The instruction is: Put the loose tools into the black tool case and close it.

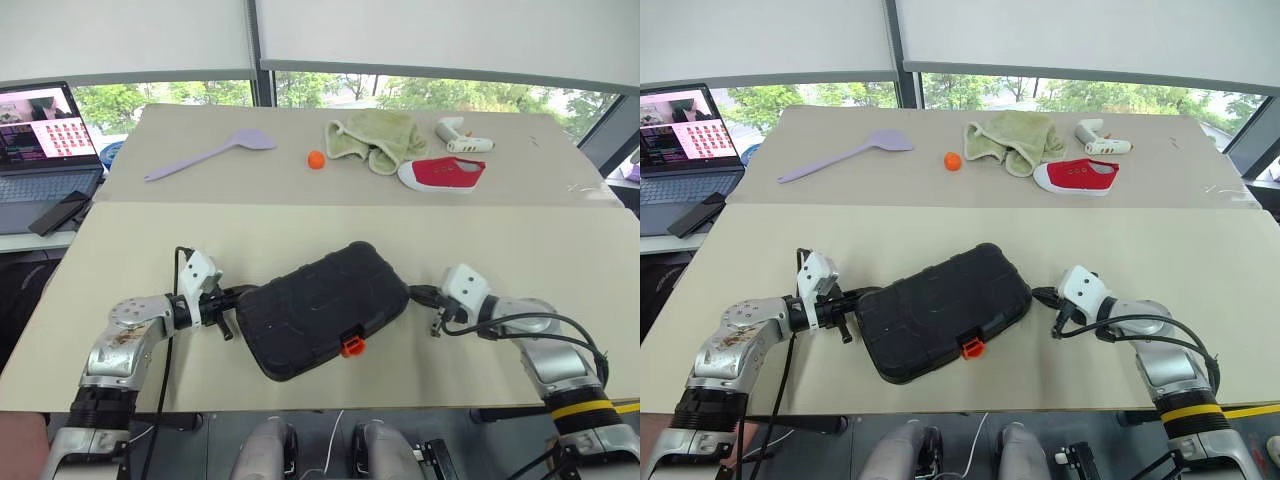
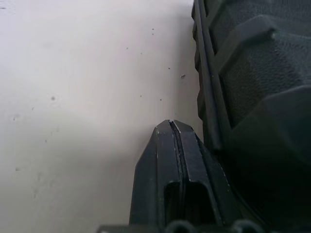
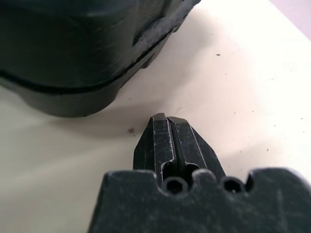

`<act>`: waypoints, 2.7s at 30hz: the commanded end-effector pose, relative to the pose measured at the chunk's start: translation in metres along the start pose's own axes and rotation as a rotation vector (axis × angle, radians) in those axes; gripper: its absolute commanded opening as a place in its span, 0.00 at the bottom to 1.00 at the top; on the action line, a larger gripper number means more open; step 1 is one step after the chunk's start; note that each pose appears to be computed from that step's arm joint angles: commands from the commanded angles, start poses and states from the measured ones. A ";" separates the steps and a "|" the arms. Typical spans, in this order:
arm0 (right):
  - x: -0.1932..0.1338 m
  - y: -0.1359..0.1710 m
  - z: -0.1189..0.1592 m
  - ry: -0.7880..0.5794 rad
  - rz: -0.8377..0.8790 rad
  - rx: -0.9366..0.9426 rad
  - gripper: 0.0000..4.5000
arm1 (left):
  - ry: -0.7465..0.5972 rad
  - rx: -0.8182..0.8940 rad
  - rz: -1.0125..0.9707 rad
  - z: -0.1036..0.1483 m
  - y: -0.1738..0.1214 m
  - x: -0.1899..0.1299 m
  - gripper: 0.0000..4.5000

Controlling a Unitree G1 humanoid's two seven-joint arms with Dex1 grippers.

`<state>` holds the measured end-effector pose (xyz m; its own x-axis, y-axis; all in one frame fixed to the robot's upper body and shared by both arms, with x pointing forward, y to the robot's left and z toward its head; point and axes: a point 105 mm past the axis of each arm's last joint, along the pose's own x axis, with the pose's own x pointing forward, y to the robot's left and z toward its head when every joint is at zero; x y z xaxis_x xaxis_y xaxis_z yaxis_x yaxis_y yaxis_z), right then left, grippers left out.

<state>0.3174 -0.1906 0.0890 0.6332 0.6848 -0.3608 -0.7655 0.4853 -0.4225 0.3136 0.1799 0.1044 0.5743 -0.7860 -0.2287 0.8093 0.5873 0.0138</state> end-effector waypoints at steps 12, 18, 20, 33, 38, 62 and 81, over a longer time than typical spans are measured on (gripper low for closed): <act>-0.046 0.089 0.019 -0.055 0.248 0.178 0.00 | -0.051 0.199 -0.511 0.075 -0.068 0.036 0.01; -0.025 0.115 0.047 -0.144 0.245 0.210 0.00 | 0.154 0.245 -0.525 0.031 -0.080 0.073 0.01; -0.017 0.118 0.053 -0.166 0.226 0.218 0.00 | 0.237 0.242 -0.513 0.010 -0.082 0.078 0.01; 0.013 0.121 0.067 -0.242 0.201 0.198 0.00 | 0.292 0.170 -0.478 -0.014 -0.085 0.074 0.01; 0.019 0.119 0.069 -0.266 0.176 0.193 0.00 | 0.289 0.171 -0.471 -0.013 -0.082 0.076 0.01; 0.024 0.107 0.075 -0.347 0.094 0.187 0.00 | 0.296 0.136 -0.475 -0.017 -0.082 0.080 0.01; -0.020 0.088 0.051 -0.288 0.107 0.260 0.06 | -0.024 0.177 -0.340 0.023 -0.050 0.026 0.06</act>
<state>0.2356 -0.1152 0.0804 0.5025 0.8472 -0.1725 -0.8642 0.4870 -0.1263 0.2920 0.0955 0.1236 0.1924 -0.9548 -0.2268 0.9776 0.1663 0.1291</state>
